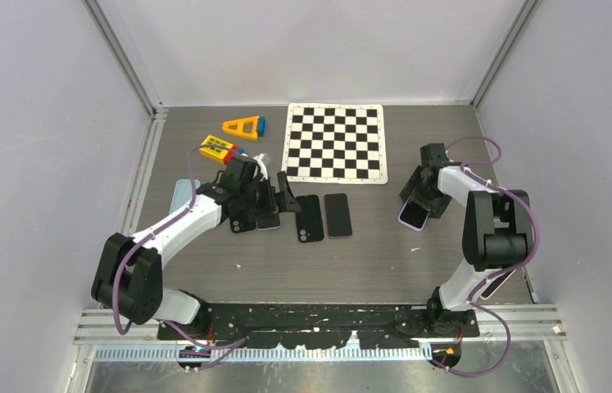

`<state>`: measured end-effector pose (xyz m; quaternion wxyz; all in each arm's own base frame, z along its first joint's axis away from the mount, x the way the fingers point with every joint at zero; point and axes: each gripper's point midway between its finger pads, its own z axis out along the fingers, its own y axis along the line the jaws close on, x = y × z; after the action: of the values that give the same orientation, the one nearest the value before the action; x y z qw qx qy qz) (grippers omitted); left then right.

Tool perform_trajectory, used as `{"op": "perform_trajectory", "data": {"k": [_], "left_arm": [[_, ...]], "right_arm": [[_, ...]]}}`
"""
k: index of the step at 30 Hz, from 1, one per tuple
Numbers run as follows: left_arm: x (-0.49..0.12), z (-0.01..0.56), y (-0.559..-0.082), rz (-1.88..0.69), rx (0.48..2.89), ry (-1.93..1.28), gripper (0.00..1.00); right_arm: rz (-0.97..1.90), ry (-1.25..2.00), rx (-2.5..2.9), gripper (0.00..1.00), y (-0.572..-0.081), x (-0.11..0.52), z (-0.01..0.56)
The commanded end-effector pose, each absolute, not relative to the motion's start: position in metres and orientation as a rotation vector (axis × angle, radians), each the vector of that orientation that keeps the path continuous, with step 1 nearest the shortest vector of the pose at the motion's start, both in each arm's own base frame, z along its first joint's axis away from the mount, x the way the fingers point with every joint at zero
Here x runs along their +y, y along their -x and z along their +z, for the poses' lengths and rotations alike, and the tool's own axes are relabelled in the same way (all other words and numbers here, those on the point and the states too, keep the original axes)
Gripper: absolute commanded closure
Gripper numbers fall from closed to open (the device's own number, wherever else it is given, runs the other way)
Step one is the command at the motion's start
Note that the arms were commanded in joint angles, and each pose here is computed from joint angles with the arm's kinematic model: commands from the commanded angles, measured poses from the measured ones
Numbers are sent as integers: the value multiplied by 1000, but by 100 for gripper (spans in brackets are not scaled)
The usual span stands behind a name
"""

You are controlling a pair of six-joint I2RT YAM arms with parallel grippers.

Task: Take the phone out of the phone case
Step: Pick up the phone at the center of the board.

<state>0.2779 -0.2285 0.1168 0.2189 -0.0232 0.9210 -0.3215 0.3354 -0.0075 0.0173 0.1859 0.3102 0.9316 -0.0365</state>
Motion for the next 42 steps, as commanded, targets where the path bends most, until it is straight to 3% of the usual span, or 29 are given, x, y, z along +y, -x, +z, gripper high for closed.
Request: {"op": "perform_trajectory", "data": {"k": [1, 11, 19, 25, 37, 42], "left_arm": [[-234, 140, -283, -957, 2463, 50, 1], [-239, 174, -298, -1022, 2310, 117, 1], [-245, 211, -317, -1127, 2122, 218, 1], [-257, 226, -319, -1229, 2060, 196, 6], [-260, 179, -298, -1204, 2251, 175, 13], [-262, 173, -291, -1232, 2259, 200, 29]], "right_arm": [[105, -865, 2554, 65, -345, 18, 34], [755, -535, 2332, 66, -328, 146, 125], [1033, -200, 2184, 66, -289, 227, 166], [1093, 23, 2124, 66, -262, 278, 177], [1117, 121, 2117, 67, -264, 335, 187], [1171, 129, 2092, 67, -264, 348, 196]]}}
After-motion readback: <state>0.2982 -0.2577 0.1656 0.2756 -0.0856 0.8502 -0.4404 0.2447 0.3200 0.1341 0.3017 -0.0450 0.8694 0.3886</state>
